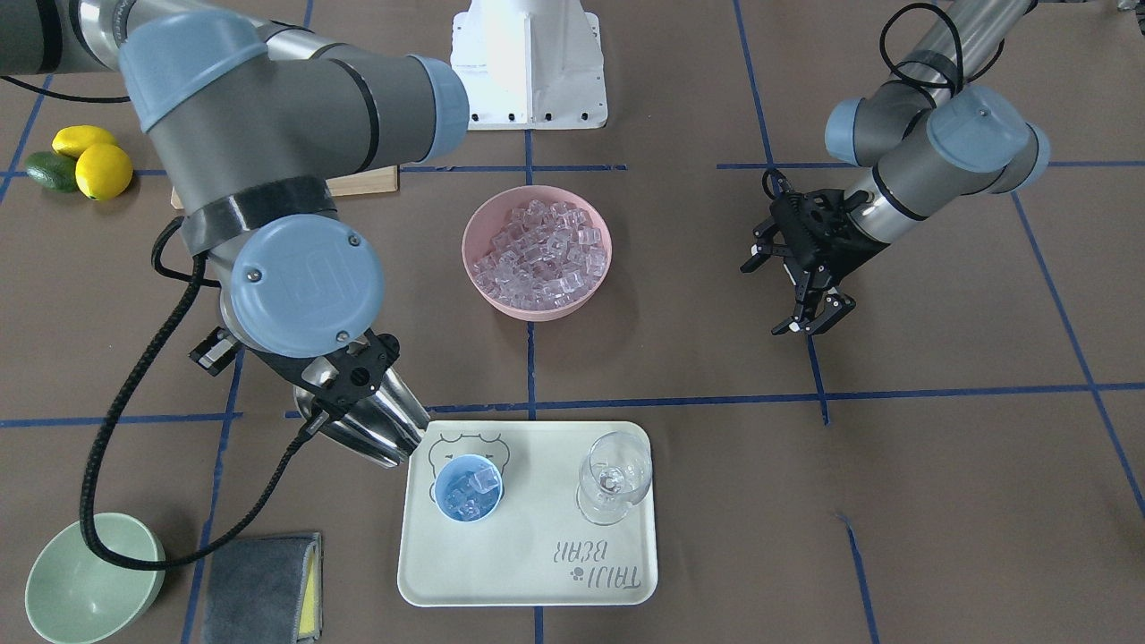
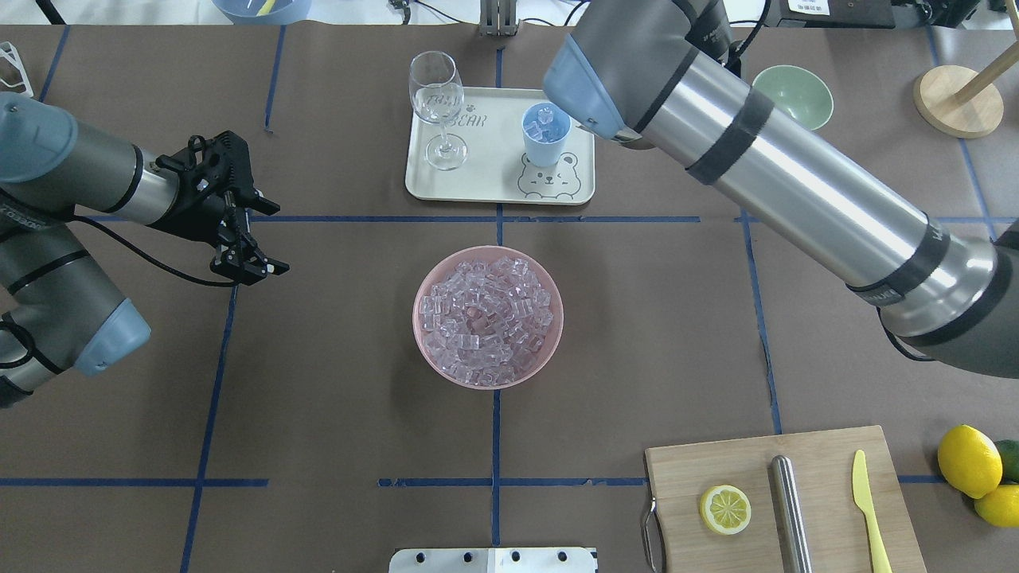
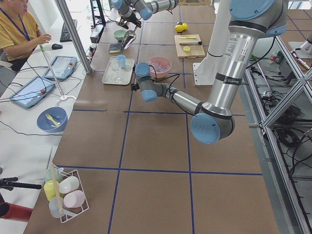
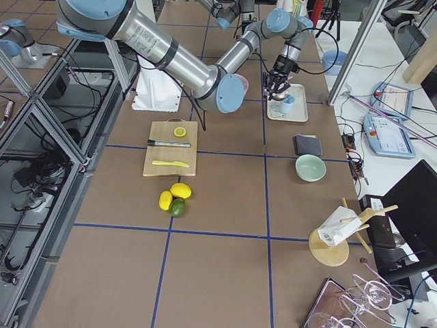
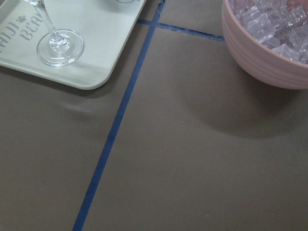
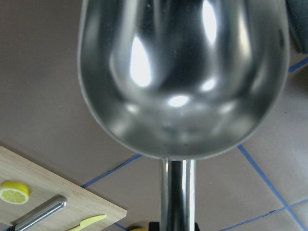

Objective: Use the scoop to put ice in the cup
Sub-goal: 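Carry the empty scoop back toward its spot near the cutting board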

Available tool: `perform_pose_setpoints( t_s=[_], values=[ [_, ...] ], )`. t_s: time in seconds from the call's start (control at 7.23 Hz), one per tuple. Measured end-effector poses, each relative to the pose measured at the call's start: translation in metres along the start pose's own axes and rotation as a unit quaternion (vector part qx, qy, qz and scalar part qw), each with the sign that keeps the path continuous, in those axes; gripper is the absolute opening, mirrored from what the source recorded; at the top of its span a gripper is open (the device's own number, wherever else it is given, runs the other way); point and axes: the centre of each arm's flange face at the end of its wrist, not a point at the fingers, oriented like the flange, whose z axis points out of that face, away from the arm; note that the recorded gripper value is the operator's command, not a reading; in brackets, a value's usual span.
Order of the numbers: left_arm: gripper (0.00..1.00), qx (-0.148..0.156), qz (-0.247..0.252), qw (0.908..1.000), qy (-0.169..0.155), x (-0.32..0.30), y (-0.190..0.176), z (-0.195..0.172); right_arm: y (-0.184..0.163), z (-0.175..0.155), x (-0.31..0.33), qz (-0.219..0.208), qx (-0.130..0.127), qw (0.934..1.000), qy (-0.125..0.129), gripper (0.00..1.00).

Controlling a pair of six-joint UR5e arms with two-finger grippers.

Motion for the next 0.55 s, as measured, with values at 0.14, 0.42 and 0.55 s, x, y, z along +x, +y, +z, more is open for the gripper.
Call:
perform_pose_setpoints(
  t_s=[0.14,0.42,0.55],
  values=[
    [1.00,0.000,0.001,1.0000,0.000,0.000,0.000,0.000,0.029,0.021,0.002,0.009,0.024,0.9997,-0.002,0.00],
    [1.00,0.000,0.001,1.0000,0.000,0.000,0.000,0.000,0.091,0.071,0.003,0.061,0.083,0.9946,-0.017,0.00],
    [1.00,0.000,0.001,1.0000,0.000,0.000,0.000,0.000,0.115,0.106,0.003,0.086,0.112,0.9888,-0.047,0.00]
  ],
)
